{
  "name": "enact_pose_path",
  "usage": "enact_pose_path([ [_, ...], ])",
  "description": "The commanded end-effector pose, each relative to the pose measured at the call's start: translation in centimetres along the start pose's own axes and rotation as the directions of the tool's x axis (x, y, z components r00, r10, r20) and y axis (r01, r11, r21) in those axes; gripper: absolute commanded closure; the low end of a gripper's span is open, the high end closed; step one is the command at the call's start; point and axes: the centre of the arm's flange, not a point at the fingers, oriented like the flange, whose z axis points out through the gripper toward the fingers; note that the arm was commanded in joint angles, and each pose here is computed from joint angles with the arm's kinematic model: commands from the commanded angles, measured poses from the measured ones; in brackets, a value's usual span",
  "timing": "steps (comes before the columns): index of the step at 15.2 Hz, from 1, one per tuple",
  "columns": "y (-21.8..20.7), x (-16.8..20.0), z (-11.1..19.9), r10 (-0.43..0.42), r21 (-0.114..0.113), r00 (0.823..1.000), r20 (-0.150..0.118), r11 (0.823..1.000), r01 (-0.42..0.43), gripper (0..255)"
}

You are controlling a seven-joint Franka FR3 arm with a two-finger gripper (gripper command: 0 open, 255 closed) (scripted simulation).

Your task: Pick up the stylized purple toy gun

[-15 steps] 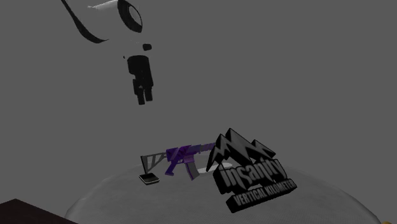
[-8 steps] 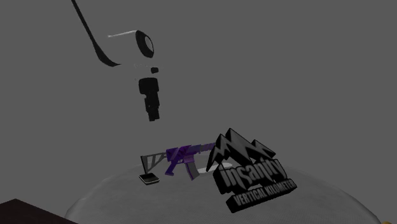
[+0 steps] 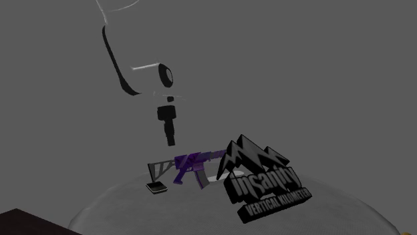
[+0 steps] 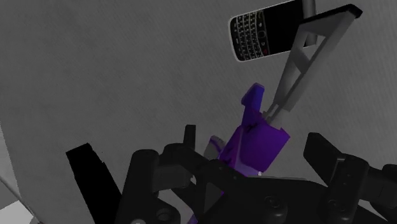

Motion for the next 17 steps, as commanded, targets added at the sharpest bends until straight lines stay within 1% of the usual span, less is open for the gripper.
enact_pose_path([
  [1,-1.5,1.3,2.0,0.042,-0.014,0.999,0.006,0.999,-0.042,0],
  [3,-3.1,2.4,4.0,0.082,-0.027,0.997,0.011,0.996,-0.082,0],
  [4,-3.2,2.4,4.0,0.084,-0.028,0.996,0.012,0.996,-0.084,0],
  [11,-3.8,1.9,7.9,0.084,-0.028,0.996,0.012,0.996,-0.084,0],
  [13,-3.8,1.9,7.9,0.084,-0.028,0.996,0.012,0.996,-0.084,0],
  [14,-3.9,1.9,7.9,0.084,-0.028,0.996,0.012,0.996,-0.084,255],
  [17,-3.9,1.9,7.9,0.084,-0.028,0.996,0.012,0.996,-0.084,255],
])
